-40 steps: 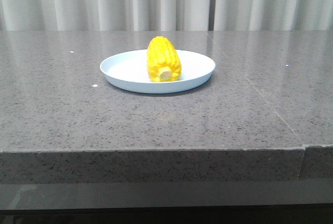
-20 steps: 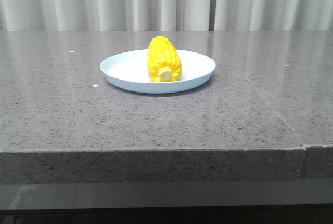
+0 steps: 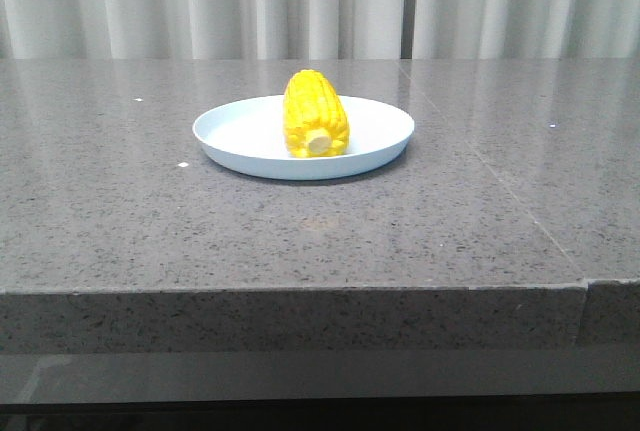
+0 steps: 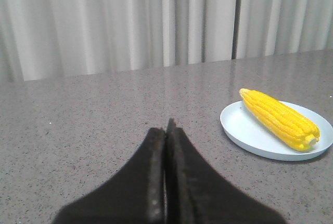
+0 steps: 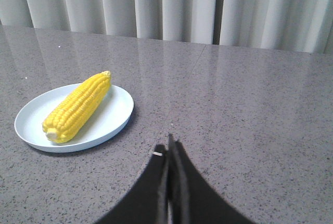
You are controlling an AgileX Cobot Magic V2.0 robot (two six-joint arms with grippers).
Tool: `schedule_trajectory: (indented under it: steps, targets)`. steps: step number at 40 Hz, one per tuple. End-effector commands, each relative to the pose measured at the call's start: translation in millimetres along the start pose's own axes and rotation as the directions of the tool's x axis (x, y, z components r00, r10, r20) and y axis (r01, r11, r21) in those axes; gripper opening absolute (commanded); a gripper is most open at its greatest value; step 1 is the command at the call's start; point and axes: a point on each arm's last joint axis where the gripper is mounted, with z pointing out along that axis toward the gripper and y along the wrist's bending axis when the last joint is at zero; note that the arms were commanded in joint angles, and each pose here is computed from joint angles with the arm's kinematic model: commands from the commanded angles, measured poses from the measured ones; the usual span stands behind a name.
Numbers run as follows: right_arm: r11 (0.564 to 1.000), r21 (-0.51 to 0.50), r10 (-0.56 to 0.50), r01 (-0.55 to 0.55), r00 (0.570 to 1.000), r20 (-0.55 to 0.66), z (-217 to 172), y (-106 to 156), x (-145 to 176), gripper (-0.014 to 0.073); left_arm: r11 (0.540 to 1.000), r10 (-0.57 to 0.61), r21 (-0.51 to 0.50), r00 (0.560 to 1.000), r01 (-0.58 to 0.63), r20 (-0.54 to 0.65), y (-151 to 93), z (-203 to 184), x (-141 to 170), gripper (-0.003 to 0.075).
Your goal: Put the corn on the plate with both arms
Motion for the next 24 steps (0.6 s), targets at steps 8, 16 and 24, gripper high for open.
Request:
schedule_trajectory:
  steps: [8,16,24]
  targets:
    - [1.0,0.012,-0.017,0.016,0.995,0.097,-2,0,-14,-0.0057,1.0,-0.002,-0.002,0.994,0.002,0.108,0,-4,-15,-0.002]
    - [1.0,0.012,-0.017,0.016,0.995,0.097,-2,0,-14,-0.0057,0.997,-0.011,-0.075,0.991,0.021,0.134,2,-10,-7,-0.002]
    - [1.0,0.012,-0.017,0.016,0.995,0.096,-2,0,-14,-0.0057,0.984,-0.044,-0.165,0.983,0.073,0.176,4,0,26,-0.002]
